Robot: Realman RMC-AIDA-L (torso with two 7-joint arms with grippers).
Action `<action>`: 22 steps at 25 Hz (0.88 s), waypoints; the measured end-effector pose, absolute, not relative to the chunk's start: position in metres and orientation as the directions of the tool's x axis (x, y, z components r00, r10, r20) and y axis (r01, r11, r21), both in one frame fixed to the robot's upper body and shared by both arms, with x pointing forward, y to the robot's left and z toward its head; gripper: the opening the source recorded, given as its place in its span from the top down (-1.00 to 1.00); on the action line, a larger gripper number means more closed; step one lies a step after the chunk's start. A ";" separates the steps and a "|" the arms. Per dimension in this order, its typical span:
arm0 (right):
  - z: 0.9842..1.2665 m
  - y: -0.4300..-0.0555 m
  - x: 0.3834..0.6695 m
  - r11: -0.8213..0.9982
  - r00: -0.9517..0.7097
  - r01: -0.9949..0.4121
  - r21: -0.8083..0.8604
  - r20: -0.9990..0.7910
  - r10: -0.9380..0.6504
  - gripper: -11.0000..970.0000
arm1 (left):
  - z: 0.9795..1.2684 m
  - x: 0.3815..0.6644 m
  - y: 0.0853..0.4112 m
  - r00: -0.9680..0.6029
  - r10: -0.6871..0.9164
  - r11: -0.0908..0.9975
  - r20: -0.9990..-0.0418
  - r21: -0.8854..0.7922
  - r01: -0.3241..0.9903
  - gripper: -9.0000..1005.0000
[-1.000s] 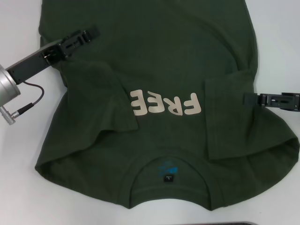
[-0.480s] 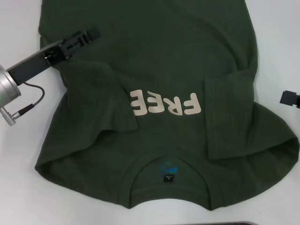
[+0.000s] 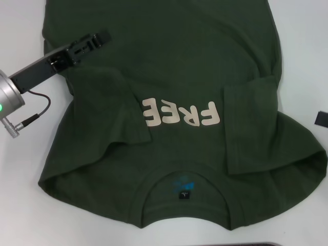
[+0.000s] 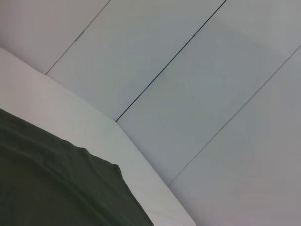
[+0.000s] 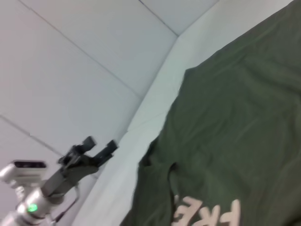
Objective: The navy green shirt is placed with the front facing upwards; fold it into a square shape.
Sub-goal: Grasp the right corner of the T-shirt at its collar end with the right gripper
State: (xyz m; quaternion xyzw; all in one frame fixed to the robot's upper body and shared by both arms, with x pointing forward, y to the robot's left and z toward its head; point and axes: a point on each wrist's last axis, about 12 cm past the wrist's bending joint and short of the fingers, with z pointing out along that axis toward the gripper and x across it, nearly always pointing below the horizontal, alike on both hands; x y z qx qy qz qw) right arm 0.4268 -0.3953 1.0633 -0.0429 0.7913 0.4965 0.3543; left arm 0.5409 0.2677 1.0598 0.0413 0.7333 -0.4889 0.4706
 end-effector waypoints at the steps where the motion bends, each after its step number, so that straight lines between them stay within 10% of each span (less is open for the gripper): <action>1: 1.064 -0.394 0.424 0.485 -0.752 -0.423 0.765 -0.595 0.283 -0.77 | 1.059 0.541 0.267 -0.555 -0.400 0.517 -0.729 -0.680 0.520 -0.69; 22: 1.045 -0.390 0.390 0.422 -0.904 -0.154 0.894 -0.299 0.304 -0.76 | 1.058 0.540 0.264 -0.565 -0.383 0.512 -0.731 -0.677 0.529 -0.69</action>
